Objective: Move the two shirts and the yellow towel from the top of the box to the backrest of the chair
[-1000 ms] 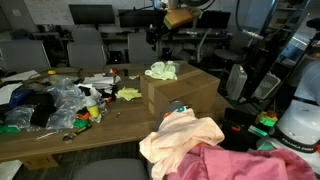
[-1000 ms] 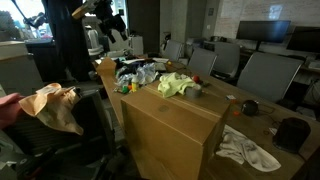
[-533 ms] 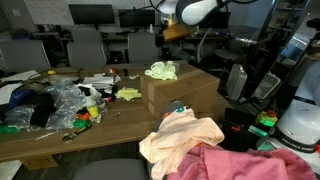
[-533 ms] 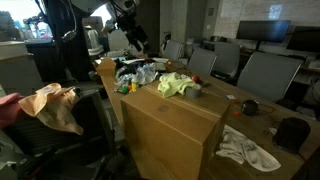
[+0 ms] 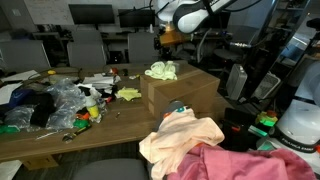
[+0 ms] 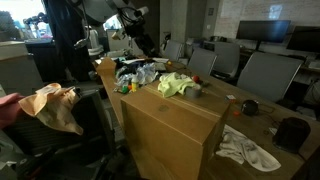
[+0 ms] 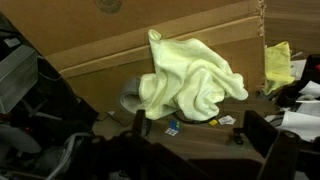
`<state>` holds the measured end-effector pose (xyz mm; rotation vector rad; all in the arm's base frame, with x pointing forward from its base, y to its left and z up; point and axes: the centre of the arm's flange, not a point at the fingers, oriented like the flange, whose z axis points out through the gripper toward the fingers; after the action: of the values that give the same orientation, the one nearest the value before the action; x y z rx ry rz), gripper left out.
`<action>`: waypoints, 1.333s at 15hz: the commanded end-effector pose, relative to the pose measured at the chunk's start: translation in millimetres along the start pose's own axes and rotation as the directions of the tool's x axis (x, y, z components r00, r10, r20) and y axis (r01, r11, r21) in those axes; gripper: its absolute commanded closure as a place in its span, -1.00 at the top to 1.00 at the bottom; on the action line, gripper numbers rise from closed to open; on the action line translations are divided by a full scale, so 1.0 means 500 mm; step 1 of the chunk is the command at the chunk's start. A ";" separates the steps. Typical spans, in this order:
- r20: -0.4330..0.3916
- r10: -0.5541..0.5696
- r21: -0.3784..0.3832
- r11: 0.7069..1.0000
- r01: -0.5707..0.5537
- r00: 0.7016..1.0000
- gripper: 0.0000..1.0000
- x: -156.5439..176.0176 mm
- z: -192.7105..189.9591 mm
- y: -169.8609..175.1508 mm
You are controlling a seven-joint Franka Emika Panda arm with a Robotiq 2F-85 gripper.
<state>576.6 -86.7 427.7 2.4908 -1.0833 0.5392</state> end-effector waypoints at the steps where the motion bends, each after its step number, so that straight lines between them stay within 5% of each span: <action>1: -0.015 -0.017 0.078 0.997 0.018 1.000 1.00 0.028 0.030 -0.016; 13: 0.040 -0.041 0.114 0.993 0.036 0.998 1.00 0.140 0.139 -0.003; 20: 0.072 -0.112 0.158 0.982 0.100 0.991 1.00 0.227 0.162 -0.064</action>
<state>646.5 -156.9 401.9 2.7081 -0.9775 0.5284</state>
